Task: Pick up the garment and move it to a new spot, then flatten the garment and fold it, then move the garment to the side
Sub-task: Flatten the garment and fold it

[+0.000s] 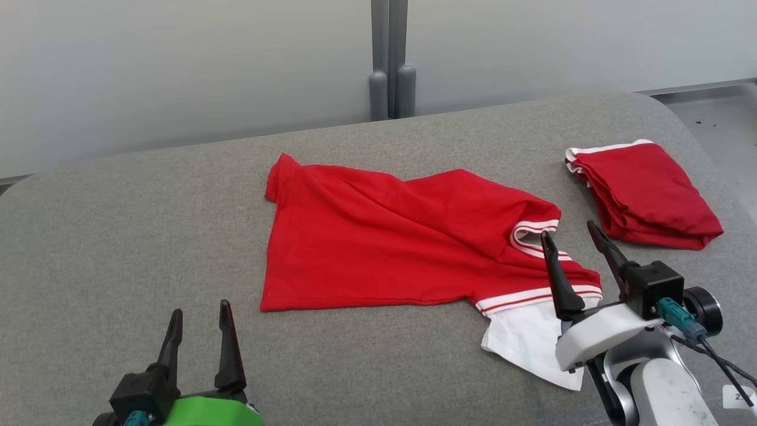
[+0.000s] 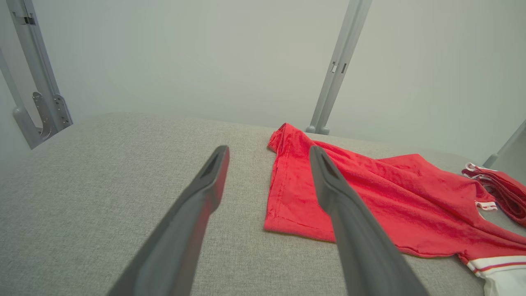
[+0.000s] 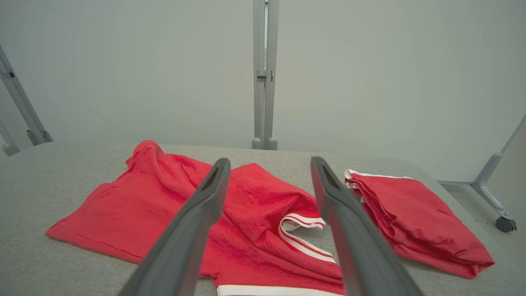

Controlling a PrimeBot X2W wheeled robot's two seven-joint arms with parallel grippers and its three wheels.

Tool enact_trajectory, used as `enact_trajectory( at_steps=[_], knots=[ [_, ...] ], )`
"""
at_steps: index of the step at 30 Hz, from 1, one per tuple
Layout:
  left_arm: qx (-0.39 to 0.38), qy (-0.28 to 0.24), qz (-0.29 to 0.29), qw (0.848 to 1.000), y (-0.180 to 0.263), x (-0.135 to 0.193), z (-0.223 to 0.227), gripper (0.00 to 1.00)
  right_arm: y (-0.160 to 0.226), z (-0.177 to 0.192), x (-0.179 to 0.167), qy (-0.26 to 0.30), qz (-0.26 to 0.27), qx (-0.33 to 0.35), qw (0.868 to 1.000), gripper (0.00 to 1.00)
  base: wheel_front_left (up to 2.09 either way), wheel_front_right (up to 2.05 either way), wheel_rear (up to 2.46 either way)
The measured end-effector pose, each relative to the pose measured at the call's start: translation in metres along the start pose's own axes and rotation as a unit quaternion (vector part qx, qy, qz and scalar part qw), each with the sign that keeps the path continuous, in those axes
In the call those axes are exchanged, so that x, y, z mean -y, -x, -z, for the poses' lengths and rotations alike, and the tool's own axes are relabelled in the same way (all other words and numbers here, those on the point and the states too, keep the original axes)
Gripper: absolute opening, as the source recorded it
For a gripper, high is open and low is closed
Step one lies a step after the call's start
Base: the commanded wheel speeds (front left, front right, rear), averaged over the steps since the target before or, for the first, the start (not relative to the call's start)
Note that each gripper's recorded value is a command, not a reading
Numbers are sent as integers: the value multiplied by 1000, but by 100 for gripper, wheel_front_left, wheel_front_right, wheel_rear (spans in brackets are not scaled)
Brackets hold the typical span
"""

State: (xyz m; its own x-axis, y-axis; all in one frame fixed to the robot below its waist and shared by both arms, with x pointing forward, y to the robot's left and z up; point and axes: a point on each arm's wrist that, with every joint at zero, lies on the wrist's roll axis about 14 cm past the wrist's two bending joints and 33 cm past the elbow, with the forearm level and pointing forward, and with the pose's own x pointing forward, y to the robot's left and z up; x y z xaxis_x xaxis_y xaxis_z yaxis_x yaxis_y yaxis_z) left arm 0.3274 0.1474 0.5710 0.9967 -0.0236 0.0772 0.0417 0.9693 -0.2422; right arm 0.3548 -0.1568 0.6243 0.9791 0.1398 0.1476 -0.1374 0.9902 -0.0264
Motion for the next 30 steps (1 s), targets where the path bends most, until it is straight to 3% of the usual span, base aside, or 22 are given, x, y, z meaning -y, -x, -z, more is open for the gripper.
enact_trajectory(
  at_steps=[14,17,23,30],
  knots=[
    [1,0,0,1000,-2,1,-1,100,0,5,3,-17,6,-7,1000,100,0,0,0],
    [-5,1,2,1000,-3,1,3,100,4,21,17,-55,30,-36,997,100,0,0,0],
    [-19,4,4,1000,-6,4,13,100,32,81,38,-108,77,-134,982,100,0,0,0],
    [-30,5,3,1000,-15,3,21,100,71,145,37,-157,105,-246,951,100,0,0,0]
  ],
)
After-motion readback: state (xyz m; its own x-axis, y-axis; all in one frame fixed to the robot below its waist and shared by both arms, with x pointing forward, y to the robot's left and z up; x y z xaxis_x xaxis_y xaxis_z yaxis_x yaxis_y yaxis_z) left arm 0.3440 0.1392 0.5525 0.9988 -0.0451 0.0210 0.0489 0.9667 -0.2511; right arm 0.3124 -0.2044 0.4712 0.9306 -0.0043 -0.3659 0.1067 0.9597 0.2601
